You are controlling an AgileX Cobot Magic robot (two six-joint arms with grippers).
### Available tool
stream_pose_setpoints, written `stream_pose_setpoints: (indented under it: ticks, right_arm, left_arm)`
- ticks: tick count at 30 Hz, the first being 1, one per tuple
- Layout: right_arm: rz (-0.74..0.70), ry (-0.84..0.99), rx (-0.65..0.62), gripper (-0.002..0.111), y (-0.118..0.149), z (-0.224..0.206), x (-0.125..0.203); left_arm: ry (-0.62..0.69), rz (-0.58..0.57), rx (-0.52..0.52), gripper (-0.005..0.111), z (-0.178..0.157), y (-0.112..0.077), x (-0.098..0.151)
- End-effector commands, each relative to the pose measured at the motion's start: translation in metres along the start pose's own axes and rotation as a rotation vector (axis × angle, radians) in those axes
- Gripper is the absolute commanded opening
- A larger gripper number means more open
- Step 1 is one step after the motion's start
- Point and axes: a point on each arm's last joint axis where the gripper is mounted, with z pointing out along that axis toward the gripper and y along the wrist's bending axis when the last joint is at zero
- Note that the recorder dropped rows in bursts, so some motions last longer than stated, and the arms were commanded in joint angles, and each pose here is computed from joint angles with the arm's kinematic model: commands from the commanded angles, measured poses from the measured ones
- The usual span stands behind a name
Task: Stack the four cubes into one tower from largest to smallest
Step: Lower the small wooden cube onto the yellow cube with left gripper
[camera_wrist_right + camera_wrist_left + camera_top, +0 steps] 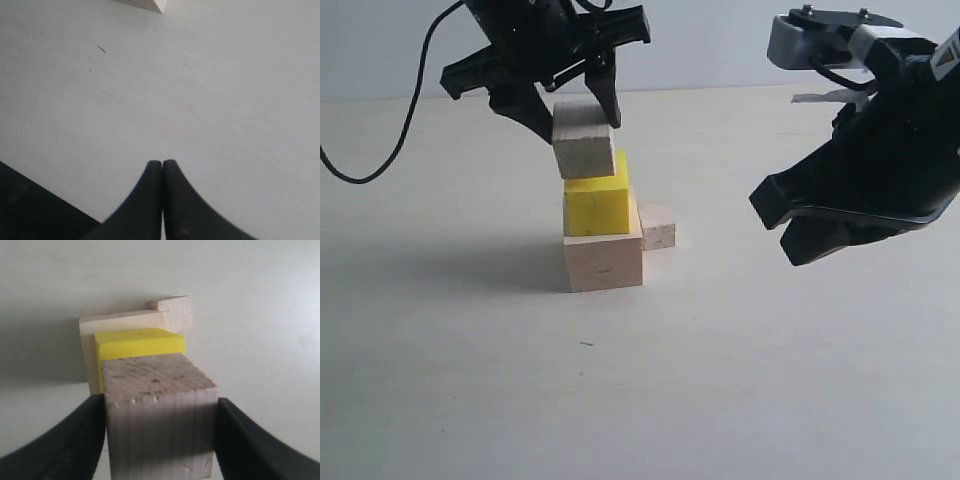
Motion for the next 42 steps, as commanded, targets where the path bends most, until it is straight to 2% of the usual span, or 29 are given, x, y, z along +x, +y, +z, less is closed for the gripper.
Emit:
stream_pose_setpoints:
  ticks: [1, 10, 12, 14, 15, 18, 24, 42]
  right_arm:
    - [-0.004, -0.001, -0.003, 0.0, 0.0, -0.001, 0.001]
    - [-0.004, -0.001, -0.003, 0.0, 0.0, -0.001, 0.001]
    - [-0.004, -0.001, -0.003, 0.0, 0.0, -0.001, 0.001]
    - [-0.004, -0.001, -0.003, 0.0, 0.0, -0.001, 0.001]
    - [-0.004, -0.001, -0.003, 0.0, 0.0, -0.001, 0.001]
    - [-0.004, -0.001, -0.003, 0.0, 0.0, -0.001, 0.001]
    - [-0.004, -0.001, -0.003, 0.0, 0.0, -0.001, 0.001]
    - [-0.004, -0.001, -0.003, 0.0, 0.0, -0.001, 0.001]
  left_arm:
    - [0.012, -0.007, 0.008, 0.0, 0.004, -0.001, 0.001]
    - [0.017, -0.003, 0.005, 0.0, 0.006, -0.001, 0.0]
    - [0.017, -0.004, 0.005, 0.004, 0.006, -0.001, 0.0]
    - [0.017, -0.004, 0.005, 0.016, 0.006, -0.001, 0.0]
    - [0.017, -0.004, 0.005, 0.026, 0.006, -0.001, 0.0]
    - [0.018, -0.004, 0.007, 0.041, 0.006, -0.001, 0.001]
    - [0.018, 0.003, 0.007, 0.052, 0.006, -0.001, 0.001]
    - [0.036, 0.009, -0.001, 0.052, 0.015, 0.0, -0.001]
